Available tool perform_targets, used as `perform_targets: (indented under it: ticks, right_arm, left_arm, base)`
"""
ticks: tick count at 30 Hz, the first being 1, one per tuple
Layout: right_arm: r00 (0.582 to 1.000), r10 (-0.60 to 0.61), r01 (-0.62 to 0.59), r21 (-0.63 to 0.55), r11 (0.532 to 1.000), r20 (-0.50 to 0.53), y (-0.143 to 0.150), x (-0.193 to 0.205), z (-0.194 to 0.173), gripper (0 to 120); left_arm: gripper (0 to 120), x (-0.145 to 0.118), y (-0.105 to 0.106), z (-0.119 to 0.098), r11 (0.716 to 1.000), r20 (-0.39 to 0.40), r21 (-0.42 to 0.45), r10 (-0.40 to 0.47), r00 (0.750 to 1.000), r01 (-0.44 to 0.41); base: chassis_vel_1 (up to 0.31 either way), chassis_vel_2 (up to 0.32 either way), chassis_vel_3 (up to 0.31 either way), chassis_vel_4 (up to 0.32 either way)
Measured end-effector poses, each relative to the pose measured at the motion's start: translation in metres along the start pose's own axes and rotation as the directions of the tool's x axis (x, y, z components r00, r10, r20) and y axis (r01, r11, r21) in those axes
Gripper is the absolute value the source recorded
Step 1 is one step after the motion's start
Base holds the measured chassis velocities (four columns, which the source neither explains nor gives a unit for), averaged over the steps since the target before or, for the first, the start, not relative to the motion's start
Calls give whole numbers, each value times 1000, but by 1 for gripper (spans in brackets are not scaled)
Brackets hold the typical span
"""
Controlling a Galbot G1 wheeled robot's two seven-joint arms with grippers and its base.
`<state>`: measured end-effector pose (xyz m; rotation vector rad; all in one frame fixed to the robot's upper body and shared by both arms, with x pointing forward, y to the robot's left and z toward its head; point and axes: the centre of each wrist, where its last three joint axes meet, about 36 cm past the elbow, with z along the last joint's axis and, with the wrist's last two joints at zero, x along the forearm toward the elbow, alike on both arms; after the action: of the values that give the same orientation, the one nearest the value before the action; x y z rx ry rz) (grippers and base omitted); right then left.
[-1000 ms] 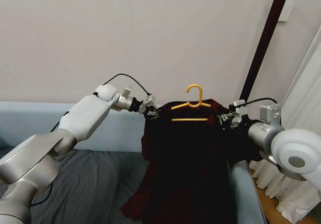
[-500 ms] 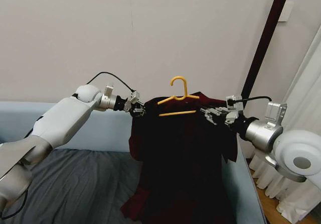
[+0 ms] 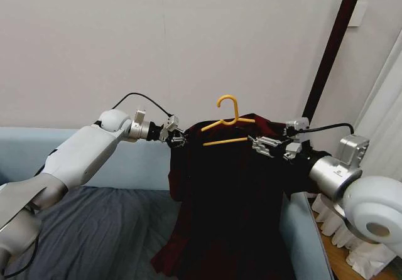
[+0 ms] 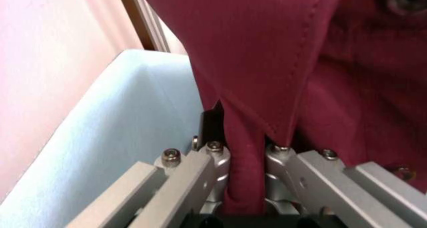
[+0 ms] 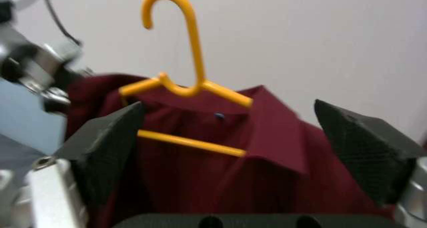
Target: Pick up the clothes from the sofa and hang them on the clothes hanger.
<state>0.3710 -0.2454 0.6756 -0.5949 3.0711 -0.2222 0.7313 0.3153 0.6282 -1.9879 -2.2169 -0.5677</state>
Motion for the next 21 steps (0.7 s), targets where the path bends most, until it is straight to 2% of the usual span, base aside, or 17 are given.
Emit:
perform_targets:
  ticks: [1,3,5,14,17,21]
  right_arm:
    - [1000,0,0,0,1000,0,0,0,0,98]
    - [996,76,-72,105,992,-39,6,5,-6,100]
    - [993,92,-81,138,987,-76,8,3,-3,100]
    - [988,95,-89,56,994,-125,-13,-30,14,100]
    - [984,117,-111,52,992,-137,-20,-37,20,97]
    - [978,137,-125,85,988,-154,-22,-38,23,81]
  left_arm:
    - [1,0,0,0,1000,0,0,0,1000,0]
    - [1,-3,2,0,1000,-3,-1,0,1000,0]
    - [1,-6,3,-3,1000,-2,-7,4,1000,-4]
    - [1,-15,5,-9,1000,-7,-14,16,1000,-16]
    - [1,-18,7,-9,1000,-10,-12,19,1000,-19]
    - [1,-22,9,-8,1000,-16,-8,21,1000,-21]
  base:
    - [0,0,0,0]
    - [0,0,0,0]
    - [0,0,0,0]
    - [0,0,0,0]
    - [0,0,0,0]
    - [0,0,0,0]
